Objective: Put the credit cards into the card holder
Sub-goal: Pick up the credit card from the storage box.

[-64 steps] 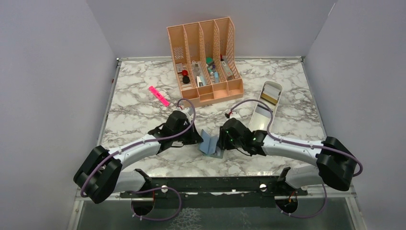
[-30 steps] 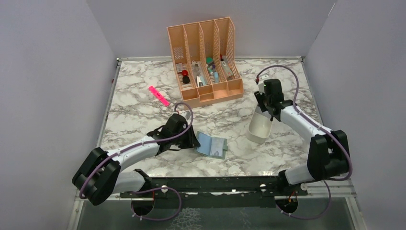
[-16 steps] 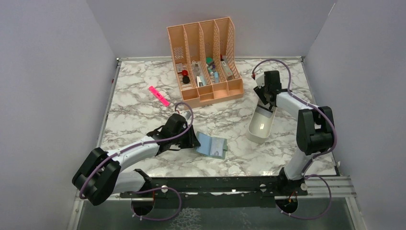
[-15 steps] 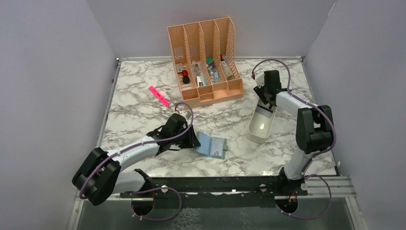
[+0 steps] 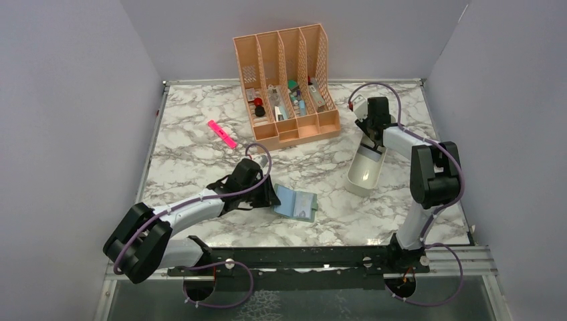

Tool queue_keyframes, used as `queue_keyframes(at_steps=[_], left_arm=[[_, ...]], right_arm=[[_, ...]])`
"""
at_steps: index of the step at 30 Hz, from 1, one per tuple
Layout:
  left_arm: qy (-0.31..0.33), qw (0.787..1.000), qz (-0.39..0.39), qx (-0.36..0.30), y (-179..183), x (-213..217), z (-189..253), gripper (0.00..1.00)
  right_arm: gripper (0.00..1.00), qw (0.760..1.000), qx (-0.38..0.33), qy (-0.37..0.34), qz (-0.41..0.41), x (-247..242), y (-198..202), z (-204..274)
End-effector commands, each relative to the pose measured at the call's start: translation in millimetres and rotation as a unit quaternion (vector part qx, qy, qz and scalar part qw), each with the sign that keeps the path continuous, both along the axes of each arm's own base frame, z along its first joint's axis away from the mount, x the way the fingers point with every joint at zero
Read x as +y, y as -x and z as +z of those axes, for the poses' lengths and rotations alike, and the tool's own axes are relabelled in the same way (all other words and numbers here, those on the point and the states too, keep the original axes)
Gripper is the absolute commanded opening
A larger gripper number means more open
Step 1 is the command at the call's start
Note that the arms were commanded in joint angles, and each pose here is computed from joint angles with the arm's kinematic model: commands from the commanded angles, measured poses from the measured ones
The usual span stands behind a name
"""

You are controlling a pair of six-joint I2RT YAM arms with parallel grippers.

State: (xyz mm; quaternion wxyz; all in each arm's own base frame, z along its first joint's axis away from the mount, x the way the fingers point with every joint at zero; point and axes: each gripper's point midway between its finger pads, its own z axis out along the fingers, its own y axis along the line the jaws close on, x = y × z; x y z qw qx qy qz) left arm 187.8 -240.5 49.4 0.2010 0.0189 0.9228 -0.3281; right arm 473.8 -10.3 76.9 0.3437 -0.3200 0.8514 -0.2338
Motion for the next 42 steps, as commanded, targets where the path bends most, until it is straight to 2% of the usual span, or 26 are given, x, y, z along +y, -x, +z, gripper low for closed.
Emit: queue_keyframes(at_steps=[1, 9, 16, 20, 23, 29, 32, 35, 37, 42], left_arm=[[0.014, 1.000, -0.008, -0.008, -2, -5, 6, 0.32], [0.015, 1.000, -0.006, -0.006, -2, -5, 7, 0.32], [0.014, 1.000, -0.003, -0.009, 0, -2, 7, 0.32], [0.017, 1.000, -0.006, -0.006, 2, -2, 4, 0.32], [0.016, 1.000, -0.014, 0.005, 5, -3, -1, 0.32], [0.016, 1.000, -0.009, -0.004, 5, 0, 2, 0.31], [0.011, 1.000, -0.003, -0.007, 3, 2, 1, 0.24], [0.009, 1.000, 0.002, -0.005, 2, 2, -2, 0.08], [0.014, 1.000, 0.008, -0.003, 2, 1, -3, 0.02], [0.076, 0.997, 0.021, 0.006, 3, -12, 9, 0.00]], right_arm=[[0.42, 0.999, -0.039, 0.007, -0.011, -9, -9, 19], [0.31, 0.999, -0.045, 0.002, -0.011, -9, -8, 28], [0.28, 0.999, -0.047, -0.017, -0.018, -6, -1, 38], [0.17, 0.998, -0.046, -0.030, -0.017, -3, 4, 45], [0.02, 0.998, -0.039, -0.053, -0.010, 4, 11, 49], [0.01, 0.993, -0.012, -0.115, -0.003, 22, 33, 55], [0.01, 0.989, -0.005, -0.145, -0.011, 28, 46, 62], [0.01, 0.983, -0.005, -0.184, -0.020, 38, 57, 74], [0.01, 0.976, -0.015, -0.216, -0.034, 44, 63, 85], [0.01, 0.947, -0.052, -0.317, -0.022, 76, 85, 113]])
